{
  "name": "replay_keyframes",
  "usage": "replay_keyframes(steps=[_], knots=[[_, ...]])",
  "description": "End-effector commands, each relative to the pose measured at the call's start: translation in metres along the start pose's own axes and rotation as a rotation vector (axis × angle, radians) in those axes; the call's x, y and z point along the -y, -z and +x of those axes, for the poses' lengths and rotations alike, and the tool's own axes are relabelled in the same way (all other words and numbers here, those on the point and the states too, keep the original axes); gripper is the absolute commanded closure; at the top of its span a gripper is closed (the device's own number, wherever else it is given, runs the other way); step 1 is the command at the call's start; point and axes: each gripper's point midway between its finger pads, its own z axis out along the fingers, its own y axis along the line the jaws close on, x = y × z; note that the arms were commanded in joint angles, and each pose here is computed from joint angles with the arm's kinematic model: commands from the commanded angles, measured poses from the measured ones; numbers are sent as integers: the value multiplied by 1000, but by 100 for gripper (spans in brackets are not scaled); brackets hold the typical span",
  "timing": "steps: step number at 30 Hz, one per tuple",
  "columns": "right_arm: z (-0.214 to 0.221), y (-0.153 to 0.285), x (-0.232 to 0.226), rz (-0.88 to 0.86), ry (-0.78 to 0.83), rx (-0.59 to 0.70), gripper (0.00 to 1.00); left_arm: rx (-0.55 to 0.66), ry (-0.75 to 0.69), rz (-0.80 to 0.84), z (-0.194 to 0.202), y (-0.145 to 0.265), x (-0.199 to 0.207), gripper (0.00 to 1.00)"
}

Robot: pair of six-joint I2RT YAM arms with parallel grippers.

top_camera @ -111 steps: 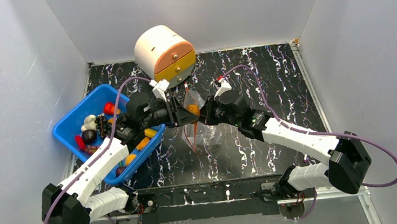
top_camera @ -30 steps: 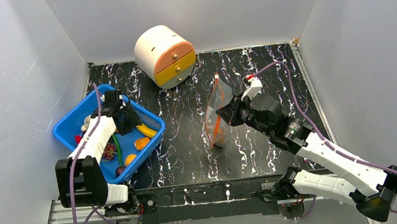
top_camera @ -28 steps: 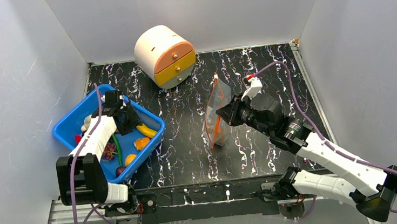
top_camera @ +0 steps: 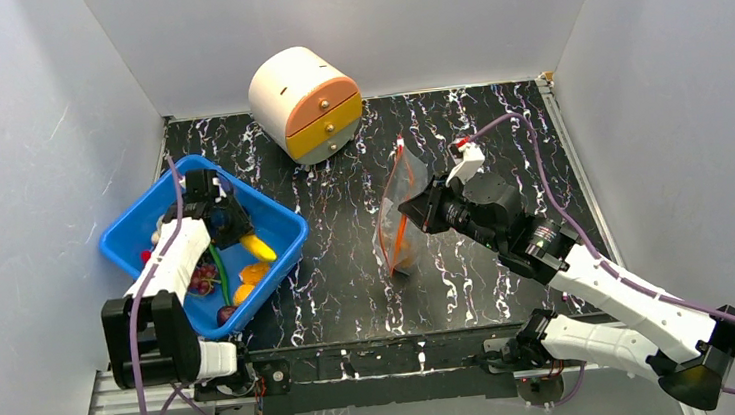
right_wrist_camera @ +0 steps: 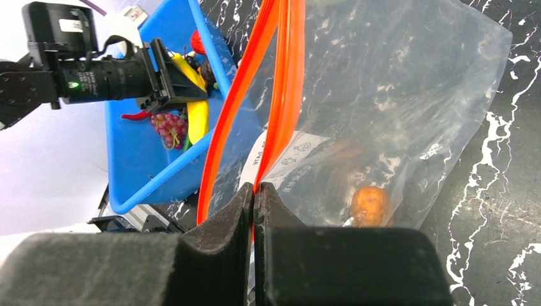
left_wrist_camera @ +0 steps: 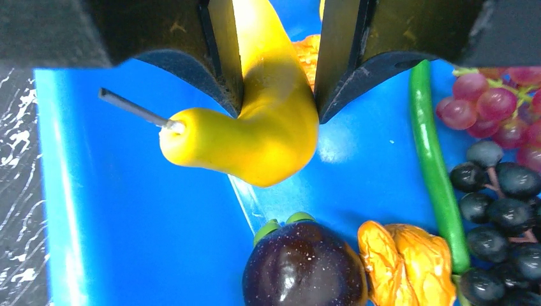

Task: Place the food in the zip-top bag and seal the zipper
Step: Pick up the fake fruit from the bin.

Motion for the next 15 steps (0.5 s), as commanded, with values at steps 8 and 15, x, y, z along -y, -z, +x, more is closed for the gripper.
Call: replay_keyframes(steps=[8,15], knots=[[-5,-1,-5,-19,-18,25,100,189,-22,37,-27,82,3,81],[4,-12,0,15,-2,-21,100,302,-49,221,-45,138,34,81]])
